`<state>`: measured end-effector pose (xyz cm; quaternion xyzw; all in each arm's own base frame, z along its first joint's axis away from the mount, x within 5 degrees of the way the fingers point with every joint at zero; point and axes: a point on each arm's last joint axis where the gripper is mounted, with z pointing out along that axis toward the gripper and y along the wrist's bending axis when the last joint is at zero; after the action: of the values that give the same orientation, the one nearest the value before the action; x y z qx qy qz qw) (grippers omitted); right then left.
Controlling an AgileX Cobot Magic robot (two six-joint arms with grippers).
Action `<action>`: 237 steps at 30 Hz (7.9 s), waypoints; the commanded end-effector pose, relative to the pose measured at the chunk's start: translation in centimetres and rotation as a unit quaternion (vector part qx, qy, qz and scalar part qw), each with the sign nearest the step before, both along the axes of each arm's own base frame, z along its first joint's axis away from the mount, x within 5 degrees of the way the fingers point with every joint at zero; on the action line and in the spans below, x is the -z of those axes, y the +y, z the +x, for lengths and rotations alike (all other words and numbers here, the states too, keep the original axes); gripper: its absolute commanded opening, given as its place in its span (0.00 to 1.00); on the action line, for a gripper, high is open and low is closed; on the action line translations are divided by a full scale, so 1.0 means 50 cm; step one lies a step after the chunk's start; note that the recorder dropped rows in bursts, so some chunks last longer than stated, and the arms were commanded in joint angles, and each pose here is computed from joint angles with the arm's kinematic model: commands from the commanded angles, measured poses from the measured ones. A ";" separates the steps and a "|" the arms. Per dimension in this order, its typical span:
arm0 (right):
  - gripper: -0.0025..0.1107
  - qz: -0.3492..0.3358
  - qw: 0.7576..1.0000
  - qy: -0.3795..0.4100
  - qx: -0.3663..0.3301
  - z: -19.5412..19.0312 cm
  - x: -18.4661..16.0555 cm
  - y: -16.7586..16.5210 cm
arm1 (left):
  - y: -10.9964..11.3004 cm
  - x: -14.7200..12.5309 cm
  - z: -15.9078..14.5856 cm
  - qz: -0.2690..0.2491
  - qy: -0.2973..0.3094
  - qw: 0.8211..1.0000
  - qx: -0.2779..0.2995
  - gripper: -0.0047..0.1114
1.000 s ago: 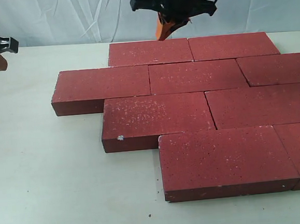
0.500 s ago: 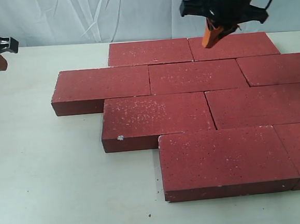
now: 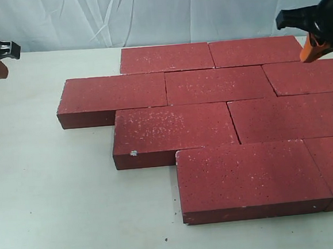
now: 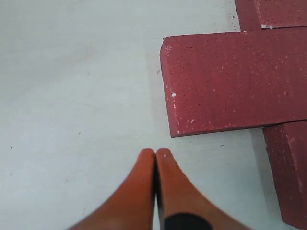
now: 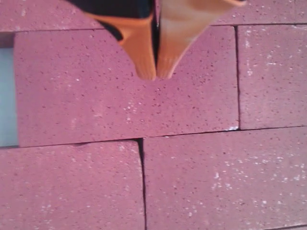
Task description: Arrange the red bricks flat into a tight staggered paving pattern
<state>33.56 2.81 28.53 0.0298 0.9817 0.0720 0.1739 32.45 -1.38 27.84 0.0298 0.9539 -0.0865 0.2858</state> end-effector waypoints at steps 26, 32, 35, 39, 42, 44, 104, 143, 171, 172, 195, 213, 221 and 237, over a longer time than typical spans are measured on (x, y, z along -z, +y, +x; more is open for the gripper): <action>0.02 -0.022 0.974 -0.227 0.013 -0.372 -0.006 -0.034 | 0.000 -0.010 0.006 0.004 -0.035 0.999 -0.006 0.04; 0.02 -0.018 0.961 -0.276 0.014 -0.426 -0.026 -0.036 | 0.000 -0.010 0.006 0.004 -0.035 0.999 -0.006 0.04; 0.02 -0.017 0.955 -0.296 0.015 -0.441 -0.036 -0.037 | 0.000 -0.010 0.006 0.004 -0.035 0.999 -0.006 0.04; 0.02 -0.016 0.951 -0.308 0.015 -0.449 -0.042 -0.037 | 0.000 -0.010 0.006 0.004 -0.035 0.999 -0.006 0.04; 0.02 -0.016 0.950 -0.310 0.015 -0.450 -0.043 -0.037 | 0.000 -0.010 0.006 0.004 -0.035 0.999 -0.006 0.04; 0.02 -0.016 0.950 -0.310 0.015 -0.450 -0.043 -0.037 | 0.000 -0.010 0.006 0.004 -0.035 0.999 -0.006 0.04; 0.02 -0.036 0.861 -0.508 0.011 -0.603 0.056 -0.050 | 0.001 -0.010 0.007 0.005 -0.036 0.999 -0.006 0.04; 0.02 -0.039 0.887 -0.460 0.008 -0.573 0.171 -0.048 | 0.001 -0.010 0.007 0.005 -0.036 0.999 -0.006 0.04; 0.02 -0.028 0.893 -0.449 0.016 -0.566 0.211 -0.047 | 0.001 -0.010 0.007 0.005 -0.036 0.999 -0.006 0.04; 0.02 -0.028 0.893 -0.449 0.016 -0.566 0.211 -0.047 | 0.001 -0.010 0.007 0.005 -0.036 0.999 -0.006 0.04; 0.02 -0.027 0.892 -0.450 0.016 -0.566 0.211 -0.047 | 0.001 -0.010 0.007 0.005 -0.036 0.999 -0.006 0.04; 0.02 -0.027 0.892 -0.450 0.016 -0.566 0.211 -0.047 | 0.012 -0.135 -0.108 0.051 -0.158 0.986 -0.002 0.04; 0.02 -0.027 0.892 -0.450 0.016 -0.566 0.211 -0.047 | 0.013 -0.145 -0.256 0.059 -0.220 0.974 -0.007 0.04; 0.02 -0.027 0.892 -0.450 0.016 -0.566 0.211 -0.047 | 0.020 0.064 -0.505 0.071 -0.380 0.922 -0.039 0.04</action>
<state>5.26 0.46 18.02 0.0067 0.8031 0.0491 0.5937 7.67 -0.37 25.90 0.0554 0.7963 0.0170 0.6021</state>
